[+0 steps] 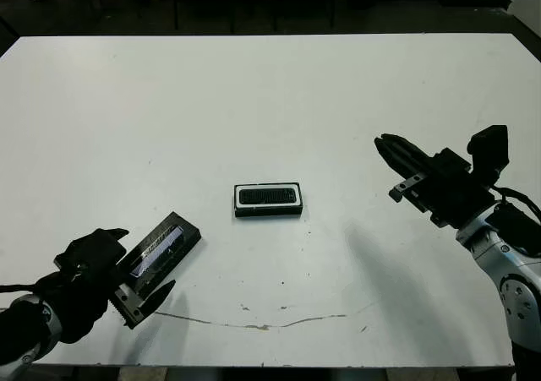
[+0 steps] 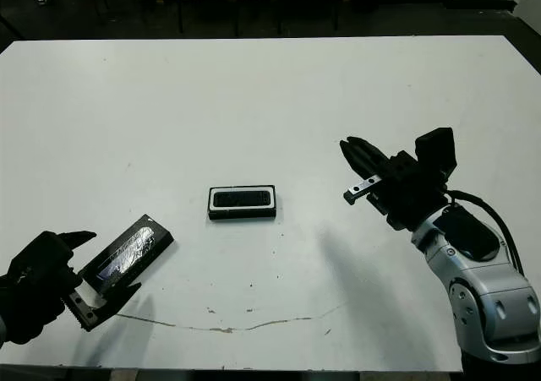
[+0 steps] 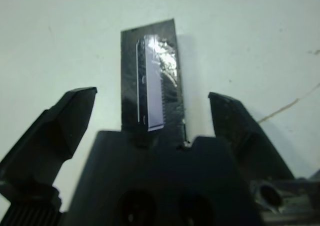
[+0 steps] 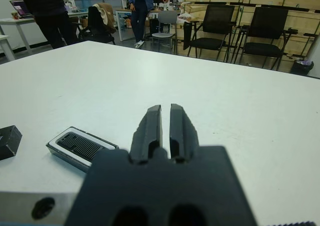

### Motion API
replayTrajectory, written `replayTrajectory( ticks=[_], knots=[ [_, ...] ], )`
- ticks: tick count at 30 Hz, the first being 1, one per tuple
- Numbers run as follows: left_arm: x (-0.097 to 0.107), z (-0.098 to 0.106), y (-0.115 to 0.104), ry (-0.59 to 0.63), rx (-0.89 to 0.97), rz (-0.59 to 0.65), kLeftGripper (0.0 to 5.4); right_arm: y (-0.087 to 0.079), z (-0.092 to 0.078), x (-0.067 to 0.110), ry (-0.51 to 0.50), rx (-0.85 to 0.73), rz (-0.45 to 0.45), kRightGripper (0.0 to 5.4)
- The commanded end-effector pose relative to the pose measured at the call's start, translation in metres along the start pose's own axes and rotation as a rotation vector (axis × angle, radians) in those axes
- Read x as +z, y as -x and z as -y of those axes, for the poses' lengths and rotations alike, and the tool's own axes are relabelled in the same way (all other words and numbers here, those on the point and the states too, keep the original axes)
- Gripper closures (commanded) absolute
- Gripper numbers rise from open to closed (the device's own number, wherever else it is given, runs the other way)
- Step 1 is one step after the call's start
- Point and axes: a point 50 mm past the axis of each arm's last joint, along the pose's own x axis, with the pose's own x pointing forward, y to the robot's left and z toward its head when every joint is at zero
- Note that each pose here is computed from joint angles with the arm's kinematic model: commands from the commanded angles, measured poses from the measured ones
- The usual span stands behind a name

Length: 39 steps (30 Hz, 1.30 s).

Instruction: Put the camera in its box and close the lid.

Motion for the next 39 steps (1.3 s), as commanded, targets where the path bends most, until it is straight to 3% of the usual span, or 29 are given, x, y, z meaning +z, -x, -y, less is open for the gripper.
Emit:
replayTrajectory(
  ticks=[1, 9, 13, 16, 20, 31, 39],
  knots=[
    [-0.008, 0.002, -0.003, 0.031, -0.007, -0.038, 0.01, 0.002, 0.000, -0.006, 0.000, -0.003, -0.033, 5.40],
    [-0.020, 0.001, -0.009, -0.029, 0.025, -0.061, 0.01, 0.003, 0.000, -0.006, -0.004, -0.002, -0.031, 5.40],
    [-0.031, 0.003, -0.016, 0.133, -0.023, -0.037, 0.01, 0.003, 0.000, -0.006, -0.002, -0.003, -0.032, 5.40],
    [-0.033, 0.004, -0.020, 0.121, -0.043, -0.041, 0.01, 0.003, 0.000, -0.006, -0.017, 0.000, -0.034, 5.40],
    [-0.034, 0.007, -0.022, 0.155, -0.034, -0.026, 0.48, 0.002, 0.000, -0.006, -0.013, -0.003, -0.033, 5.40],
    [-0.030, 0.007, -0.024, 0.153, -0.066, 0.006, 2.54, 0.003, 0.000, -0.006, -0.012, -0.001, -0.031, 5.40],
    [-0.020, 0.002, -0.021, 0.068, -0.066, -0.015, 2.64, 0.003, 0.000, -0.007, -0.009, -0.008, -0.030, 5.40]
  ],
)
